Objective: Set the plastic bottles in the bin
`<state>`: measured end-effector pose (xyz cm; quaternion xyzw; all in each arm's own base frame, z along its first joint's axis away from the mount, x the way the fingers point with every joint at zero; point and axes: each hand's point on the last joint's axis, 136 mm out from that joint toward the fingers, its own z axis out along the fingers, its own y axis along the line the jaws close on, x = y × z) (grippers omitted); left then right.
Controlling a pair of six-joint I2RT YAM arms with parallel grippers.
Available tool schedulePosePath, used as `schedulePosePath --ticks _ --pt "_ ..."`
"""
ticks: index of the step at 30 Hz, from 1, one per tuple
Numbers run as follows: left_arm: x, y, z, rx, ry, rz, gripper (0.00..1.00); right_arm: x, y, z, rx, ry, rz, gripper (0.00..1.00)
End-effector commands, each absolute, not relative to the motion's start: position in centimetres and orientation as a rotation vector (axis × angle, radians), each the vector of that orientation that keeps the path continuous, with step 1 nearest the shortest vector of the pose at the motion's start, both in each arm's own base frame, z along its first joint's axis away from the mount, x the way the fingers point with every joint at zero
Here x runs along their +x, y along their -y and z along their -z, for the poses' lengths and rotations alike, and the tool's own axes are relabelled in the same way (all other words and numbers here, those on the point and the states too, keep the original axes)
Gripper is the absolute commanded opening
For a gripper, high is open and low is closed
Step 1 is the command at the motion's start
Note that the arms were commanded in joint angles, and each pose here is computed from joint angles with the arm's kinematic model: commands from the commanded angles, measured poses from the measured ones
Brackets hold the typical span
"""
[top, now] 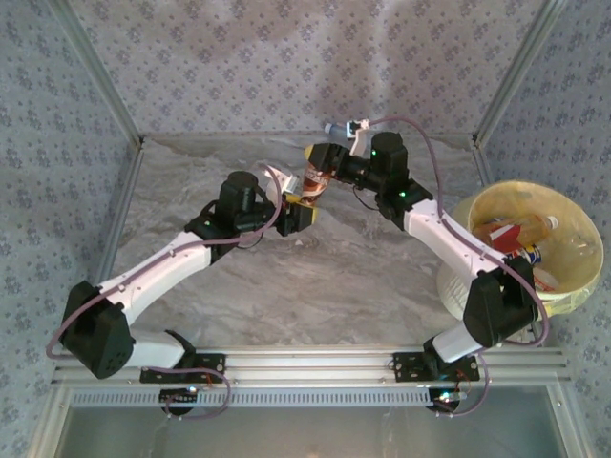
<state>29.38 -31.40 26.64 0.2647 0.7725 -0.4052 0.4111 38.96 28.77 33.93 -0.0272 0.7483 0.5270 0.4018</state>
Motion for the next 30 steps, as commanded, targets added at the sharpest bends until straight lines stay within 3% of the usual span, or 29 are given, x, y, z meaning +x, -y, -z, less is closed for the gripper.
schedulePosePath --ticks 1,6,13,22,30 --pt "31.3 30.6 -27.2 0.574 -1.973 0.935 0.74 37.6 -27.8 -36.6 -0.114 -1.820 -1.305 0.48" --pt "30.4 31.3 -27.7 0.625 -1.942 1.013 0.97 37.3 -25.9 -36.9 -0.105 -1.821 -1.190 0.46" --pt "29.4 30.3 -30.3 0.610 -1.796 1.033 0.98 36.2 -21.9 -37.3 -0.081 -1.844 -0.976 0.45" --pt "34.0 24.1 -27.7 0.228 -1.883 0.726 0.98 31.9 -14.5 -39.6 -0.042 -1.845 -0.612 0.45" --pt "35.8 21.7 -25.1 0.054 -1.944 0.660 0.98 28.0 -9.3 -42.1 -0.019 -1.777 -0.370 0.45"
